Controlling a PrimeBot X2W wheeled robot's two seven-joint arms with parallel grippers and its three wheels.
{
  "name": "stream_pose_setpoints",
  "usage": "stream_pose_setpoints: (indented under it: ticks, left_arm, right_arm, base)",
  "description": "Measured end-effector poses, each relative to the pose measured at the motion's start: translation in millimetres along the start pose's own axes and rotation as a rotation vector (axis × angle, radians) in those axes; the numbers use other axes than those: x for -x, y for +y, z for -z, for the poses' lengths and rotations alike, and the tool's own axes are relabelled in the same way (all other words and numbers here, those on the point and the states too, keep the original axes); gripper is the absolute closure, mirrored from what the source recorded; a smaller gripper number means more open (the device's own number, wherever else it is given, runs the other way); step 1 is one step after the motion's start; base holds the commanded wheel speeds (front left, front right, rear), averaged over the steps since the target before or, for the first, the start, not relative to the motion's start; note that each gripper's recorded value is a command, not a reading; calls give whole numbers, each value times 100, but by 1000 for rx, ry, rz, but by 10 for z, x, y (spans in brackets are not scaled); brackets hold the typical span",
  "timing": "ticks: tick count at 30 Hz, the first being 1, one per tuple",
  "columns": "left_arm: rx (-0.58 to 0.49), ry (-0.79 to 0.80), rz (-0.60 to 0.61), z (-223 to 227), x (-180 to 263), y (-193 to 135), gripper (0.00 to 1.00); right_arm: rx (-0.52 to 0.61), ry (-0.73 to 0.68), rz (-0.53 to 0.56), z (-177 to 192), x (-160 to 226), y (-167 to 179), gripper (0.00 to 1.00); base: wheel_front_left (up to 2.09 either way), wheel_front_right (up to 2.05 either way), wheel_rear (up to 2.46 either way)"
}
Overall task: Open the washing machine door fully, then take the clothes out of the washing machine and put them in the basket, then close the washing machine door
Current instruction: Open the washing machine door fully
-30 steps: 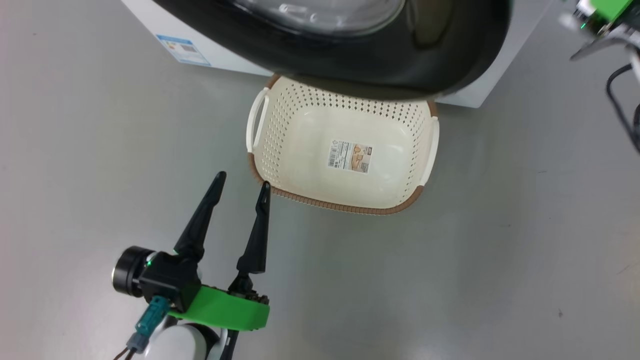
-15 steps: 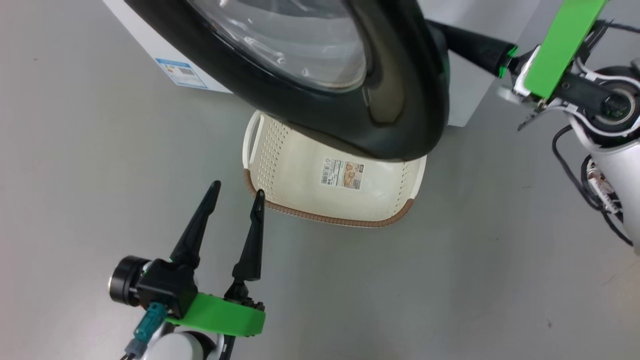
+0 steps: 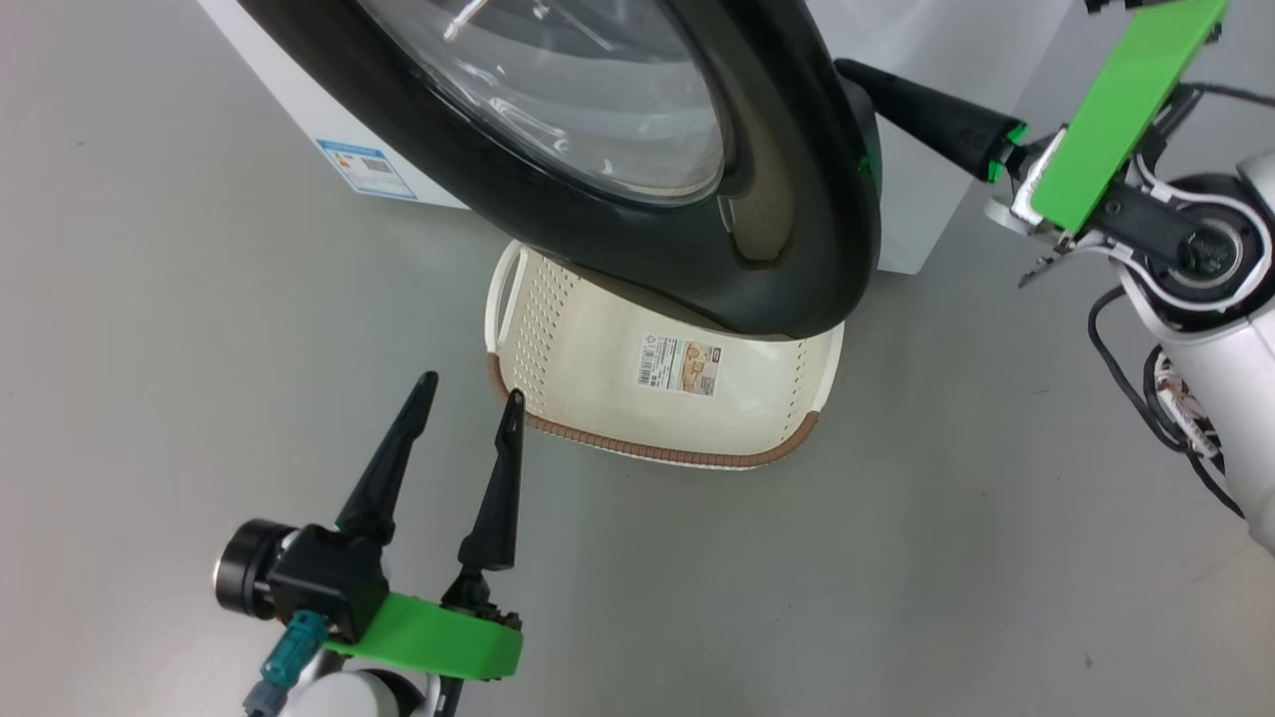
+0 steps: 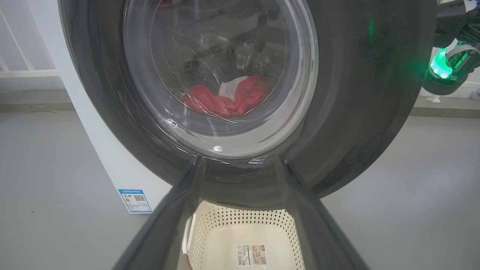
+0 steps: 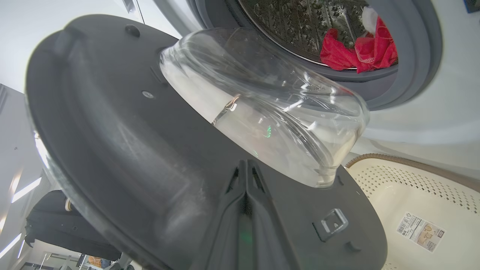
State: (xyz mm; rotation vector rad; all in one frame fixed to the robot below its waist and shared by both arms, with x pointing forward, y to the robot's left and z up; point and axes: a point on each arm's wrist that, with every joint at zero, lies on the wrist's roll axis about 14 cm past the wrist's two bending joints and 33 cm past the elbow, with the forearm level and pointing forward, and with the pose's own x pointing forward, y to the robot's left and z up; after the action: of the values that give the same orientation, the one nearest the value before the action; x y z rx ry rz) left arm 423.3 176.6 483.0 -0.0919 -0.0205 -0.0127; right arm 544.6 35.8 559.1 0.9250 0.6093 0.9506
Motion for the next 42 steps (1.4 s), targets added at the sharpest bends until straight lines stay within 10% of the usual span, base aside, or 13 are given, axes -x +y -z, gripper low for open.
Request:
stream_pose_setpoints:
  ticks: [9,14,17,42]
  left_arm:
    - [-6,-14,0,-60,20,35,0]
    - [-13,-5,2,-30,64,38,0]
    - [-7,-2,8,-22,84,24,0]
    - [1,5,-1,-2,193,66,0]
  right_arm:
    - [24,-73,78,-9,194,-166,96]
    - [17,-110,135,45,381,-315,51]
    - [9,-123,162,100,490,-382,1]
    - [14,-327,408,602,1486,-880,0]
  base:
    - [0,0,0]
    - [0,0,0]
    - [0,0,0]
    - [0,0,0]
